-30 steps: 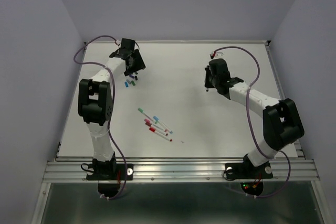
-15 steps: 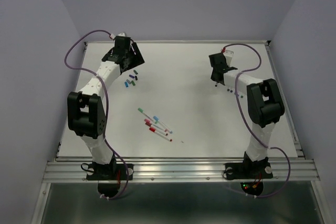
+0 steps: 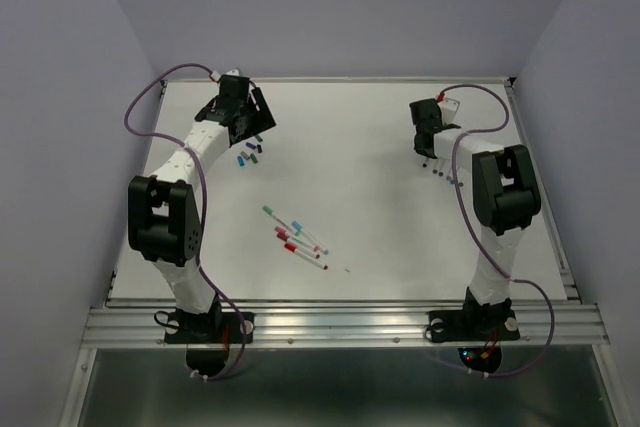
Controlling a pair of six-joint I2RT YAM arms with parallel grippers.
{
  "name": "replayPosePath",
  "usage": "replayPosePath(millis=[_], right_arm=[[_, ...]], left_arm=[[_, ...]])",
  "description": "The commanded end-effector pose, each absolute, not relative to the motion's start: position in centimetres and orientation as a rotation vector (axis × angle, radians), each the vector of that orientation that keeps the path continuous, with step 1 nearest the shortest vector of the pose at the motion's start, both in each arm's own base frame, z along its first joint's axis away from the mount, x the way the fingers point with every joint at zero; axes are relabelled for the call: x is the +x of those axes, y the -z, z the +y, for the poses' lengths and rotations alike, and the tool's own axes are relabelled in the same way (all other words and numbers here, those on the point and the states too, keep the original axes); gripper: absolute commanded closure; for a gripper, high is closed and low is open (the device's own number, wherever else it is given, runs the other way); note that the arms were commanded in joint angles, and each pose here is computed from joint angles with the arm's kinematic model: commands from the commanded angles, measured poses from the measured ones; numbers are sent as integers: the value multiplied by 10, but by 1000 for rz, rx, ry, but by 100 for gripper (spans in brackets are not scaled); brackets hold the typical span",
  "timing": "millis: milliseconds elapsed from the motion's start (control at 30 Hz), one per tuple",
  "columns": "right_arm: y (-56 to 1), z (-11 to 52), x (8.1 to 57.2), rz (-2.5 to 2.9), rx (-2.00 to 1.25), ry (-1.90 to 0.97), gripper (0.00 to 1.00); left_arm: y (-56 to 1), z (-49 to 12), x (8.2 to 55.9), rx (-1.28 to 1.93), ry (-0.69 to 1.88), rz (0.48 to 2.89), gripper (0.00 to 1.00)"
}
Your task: Open the pen caps
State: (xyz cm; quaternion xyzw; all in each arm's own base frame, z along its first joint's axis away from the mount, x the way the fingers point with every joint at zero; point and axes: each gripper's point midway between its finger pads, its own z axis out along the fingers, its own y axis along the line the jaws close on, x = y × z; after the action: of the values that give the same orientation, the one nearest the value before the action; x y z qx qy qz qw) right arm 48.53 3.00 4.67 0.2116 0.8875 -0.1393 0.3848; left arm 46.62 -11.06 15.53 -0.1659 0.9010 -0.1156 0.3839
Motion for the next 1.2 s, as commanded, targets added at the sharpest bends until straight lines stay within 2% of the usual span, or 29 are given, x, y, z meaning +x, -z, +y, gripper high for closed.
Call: replayPosePath(millis=[0, 167, 433, 667, 767, 800, 900, 967, 1067, 1167], right_arm=[[-53, 20, 492, 2233, 583, 387, 89], [-56, 15, 492, 2230, 591, 394, 79], [-63, 15, 492, 2227, 582, 390, 73], [-72, 16, 492, 2227, 573, 379, 57], [-83, 22, 493, 2232, 533, 336, 41], [-92, 24, 493, 2220, 527, 313, 28], [-101, 28, 489, 2227, 476, 277, 14], [-111, 32, 487, 2216, 425, 239, 11], [-116, 45, 478, 2219, 345, 137, 0], [-125, 78, 465, 2204, 216, -49, 0]], left_arm=[[-188, -112, 467, -394, 319, 2214, 20], [-190, -113, 466, -391, 323, 2211, 17], [-195, -112, 466, -388, 322, 2200, 16], [-196, -111, 464, -386, 321, 2198, 16], [-195, -111, 463, -386, 322, 2200, 14], [-195, -111, 463, -386, 322, 2200, 14], [-196, -111, 462, -385, 325, 2193, 12], [-198, -111, 461, -383, 329, 2189, 12], [-197, -113, 460, -376, 338, 2192, 11], [-196, -113, 457, -372, 343, 2197, 9]])
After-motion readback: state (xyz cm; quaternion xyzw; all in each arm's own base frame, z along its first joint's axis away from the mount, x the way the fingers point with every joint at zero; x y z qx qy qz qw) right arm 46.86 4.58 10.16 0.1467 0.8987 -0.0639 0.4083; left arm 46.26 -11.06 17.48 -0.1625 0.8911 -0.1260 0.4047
